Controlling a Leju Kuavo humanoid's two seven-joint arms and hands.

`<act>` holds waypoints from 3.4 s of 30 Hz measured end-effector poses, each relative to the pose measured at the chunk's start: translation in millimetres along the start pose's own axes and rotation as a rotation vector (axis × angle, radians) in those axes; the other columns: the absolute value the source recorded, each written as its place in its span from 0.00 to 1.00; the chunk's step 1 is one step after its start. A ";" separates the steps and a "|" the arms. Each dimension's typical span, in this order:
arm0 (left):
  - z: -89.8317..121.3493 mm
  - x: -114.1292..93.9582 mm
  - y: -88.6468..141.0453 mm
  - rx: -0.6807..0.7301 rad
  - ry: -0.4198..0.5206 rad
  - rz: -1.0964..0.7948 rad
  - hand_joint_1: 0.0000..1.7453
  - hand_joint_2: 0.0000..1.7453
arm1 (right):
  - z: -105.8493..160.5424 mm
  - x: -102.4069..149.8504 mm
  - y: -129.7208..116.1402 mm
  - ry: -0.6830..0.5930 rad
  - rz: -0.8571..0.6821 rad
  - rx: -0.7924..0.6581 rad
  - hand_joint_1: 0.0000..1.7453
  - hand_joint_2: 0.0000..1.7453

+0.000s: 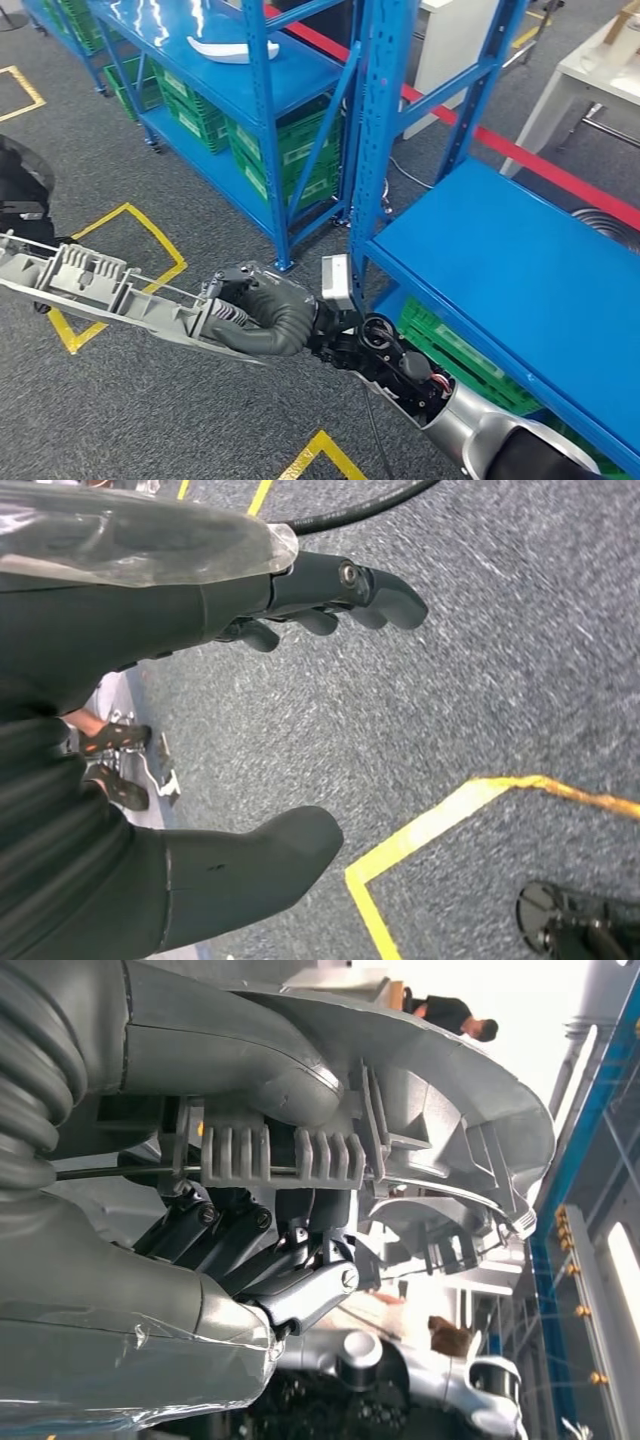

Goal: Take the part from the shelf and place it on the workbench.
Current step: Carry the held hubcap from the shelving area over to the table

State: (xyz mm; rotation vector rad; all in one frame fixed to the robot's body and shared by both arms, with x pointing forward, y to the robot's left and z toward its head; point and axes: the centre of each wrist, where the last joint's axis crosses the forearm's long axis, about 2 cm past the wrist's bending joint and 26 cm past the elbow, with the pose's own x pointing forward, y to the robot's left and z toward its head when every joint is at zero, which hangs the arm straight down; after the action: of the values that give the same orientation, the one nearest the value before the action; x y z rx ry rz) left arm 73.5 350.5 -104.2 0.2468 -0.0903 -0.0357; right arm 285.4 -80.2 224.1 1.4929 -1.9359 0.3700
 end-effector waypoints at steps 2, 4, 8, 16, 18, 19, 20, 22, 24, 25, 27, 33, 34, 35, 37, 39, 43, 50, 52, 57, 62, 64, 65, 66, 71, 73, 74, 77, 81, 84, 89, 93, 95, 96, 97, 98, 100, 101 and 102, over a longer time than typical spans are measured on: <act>0.0 -0.2 0.0 0.001 0.001 0.000 0.00 1.00 | 1.0 -0.6 0.4 0.005 -0.001 -0.004 1.00 1.00; 0.0 -0.4 -0.2 0.001 0.002 0.000 0.00 1.00 | 1.2 -0.8 0.5 0.007 -0.001 -0.006 1.00 1.00; 0.1 -0.8 -1.5 0.000 0.003 0.000 0.00 1.00 | 0.9 -0.7 0.5 0.008 -0.001 -0.005 1.00 1.00; 0.4 -1.6 -3.4 -0.003 0.007 0.000 0.00 1.00 | 0.8 -1.4 1.6 0.016 -0.004 -0.003 1.00 1.00; 0.4 -2.1 -3.8 -0.004 0.007 -0.001 0.00 1.00 | 0.8 -1.6 1.8 0.018 -0.006 -0.003 1.00 1.00; 0.3 -2.2 -3.7 -0.003 0.007 -0.001 0.00 1.00 | 0.8 -1.6 1.9 0.018 -0.006 -0.004 1.00 1.00; 0.3 -2.0 -3.5 -0.003 0.006 -0.001 0.00 1.00 | 0.7 -1.6 1.9 0.018 -0.007 -0.004 1.00 1.00; 0.3 -0.6 -2.7 -0.001 0.002 -0.002 0.00 1.00 | 0.5 -1.5 1.8 0.018 -0.007 -0.004 1.00 1.00; 0.4 0.3 -2.5 0.000 0.000 -0.003 0.00 1.00 | 0.3 -1.4 1.8 0.018 -0.007 -0.003 1.00 1.00; 0.4 0.1 -2.5 0.000 0.001 -0.004 0.00 1.00 | 0.3 -1.4 1.8 0.018 -0.007 -0.003 1.00 1.00; 0.4 -0.2 -2.7 0.000 0.001 -0.005 0.00 1.00 | 0.2 -1.3 1.8 0.019 -0.007 -0.003 1.00 1.00; 0.3 -0.6 -2.7 0.000 0.002 -0.006 0.00 1.00 | 1.4 -2.0 2.3 0.022 -0.009 -0.006 1.00 1.00; 0.3 -0.6 -2.8 0.000 0.002 -0.006 0.00 1.00 | 1.3 -1.9 2.2 0.022 -0.008 -0.006 1.00 1.00; 0.4 -0.5 -3.0 0.000 0.001 -0.006 0.00 1.00 | 1.1 -1.8 2.1 0.021 -0.007 -0.005 1.00 1.00; 0.5 -0.3 -3.7 -0.001 0.001 -0.005 0.00 1.00 | 0.5 -1.4 1.8 0.021 -0.006 -0.004 1.00 1.00; 0.5 -1.0 -4.1 -0.002 0.002 -0.004 0.00 1.00 | 0.2 -1.3 1.7 0.021 -0.006 -0.003 1.00 1.00; 0.4 -2.6 -4.2 -0.003 0.005 -0.005 0.00 1.00 | -0.5 -1.1 1.6 0.023 -0.003 -0.001 1.00 1.00; 0.4 -2.2 -3.7 -0.003 0.003 -0.005 0.00 1.00 | -0.5 -1.5 1.9 0.030 0.001 -0.003 1.00 1.00; 0.5 -0.2 -3.5 -0.002 -0.001 -0.004 0.00 1.00 | -0.7 -1.3 1.9 0.030 0.002 -0.003 1.00 1.00; 0.6 1.0 -3.4 -0.002 -0.004 -0.004 0.00 1.00 | -1.1 -1.3 2.0 0.031 0.003 -0.001 1.00 1.00; 0.5 0.6 -3.2 -0.002 -0.003 -0.003 0.00 1.00 | 0.2 -1.9 2.4 0.033 0.001 -0.003 1.00 1.00; 0.4 0.1 -3.1 -0.001 -0.002 -0.003 0.00 1.00 | 0.6 -2.2 2.7 0.033 0.000 -0.004 1.00 1.00; 0.5 -0.1 -3.3 -0.002 -0.002 -0.004 0.00 1.00 | 0.5 -2.2 2.7 0.033 0.000 -0.004 1.00 1.00; 0.6 0.0 -4.1 -0.004 -0.002 -0.004 0.00 1.00 | 0.4 -2.2 2.7 0.033 0.000 -0.004 1.00 1.00; 0.6 -2.5 -5.4 -0.007 0.004 -0.005 0.00 1.00 | -0.7 -1.7 2.4 0.033 0.003 0.000 1.00 1.00; 0.5 -4.0 -5.4 -0.007 0.007 -0.005 0.00 1.00 | -1.3 -1.5 2.5 0.033 0.004 0.002 1.00 1.00; 0.5 -3.6 -5.3 -0.007 0.006 -0.005 0.00 1.00 | -1.4 -1.5 2.7 0.033 0.004 0.002 1.00 1.00; 0.6 -1.9 -5.1 -0.007 0.003 -0.004 0.00 1.00 | -1.1 -1.7 3.0 0.035 0.005 0.003 1.00 1.00; 0.5 -2.7 -4.7 -0.006 0.003 -0.006 0.00 1.00 | -1.0 -1.9 3.1 0.037 0.008 0.004 1.00 1.00; 0.7 -0.4 -5.0 -0.008 -0.001 -0.005 0.00 1.00 | -1.4 -1.5 2.9 0.037 0.012 0.006 1.00 1.00; 0.6 -1.9 -5.1 -0.009 0.002 -0.004 0.00 1.00 | -2.1 -1.0 3.3 0.037 0.018 0.013 1.00 1.00; 0.5 -1.7 -4.8 -0.008 0.002 -0.002 0.00 1.00 | -0.8 -1.1 3.6 0.037 0.017 0.011 1.00 1.00; 0.5 -1.6 -4.6 -0.008 0.002 -0.001 0.00 1.00 | -0.1 -1.3 3.8 0.039 0.016 0.009 1.00 1.00; 0.5 -1.6 -4.5 -0.008 0.002 -0.001 0.00 1.00 | -0.1 -1.3 3.8 0.038 0.016 0.009 1.00 1.00; 0.5 -1.6 -4.6 -0.008 0.002 -0.001 0.00 1.00 | -0.3 -1.2 3.7 0.038 0.016 0.010 1.00 1.00; 0.6 -1.6 -5.2 -0.009 0.002 -0.002 0.00 1.00 | -0.4 -1.1 3.7 0.037 0.016 0.011 1.00 1.00; 0.7 -2.0 -6.1 -0.011 0.003 -0.002 0.00 1.00 | -1.1 -0.6 3.7 0.035 0.017 0.013 1.00 1.00; 0.7 -2.5 -6.6 -0.011 0.004 -0.002 0.00 1.00 | -1.4 -0.4 3.7 0.035 0.017 0.014 1.00 1.00; 0.7 -3.2 -6.5 -0.011 0.005 -0.003 0.00 1.00 | -1.7 -0.2 3.6 0.034 0.018 0.015 1.00 1.00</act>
State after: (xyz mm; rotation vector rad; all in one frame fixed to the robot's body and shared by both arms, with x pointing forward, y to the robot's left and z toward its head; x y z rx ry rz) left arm 70.1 344.1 -105.4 0.2355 -0.0848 -0.0382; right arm 282.7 -77.9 225.8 1.4699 -1.9250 0.4163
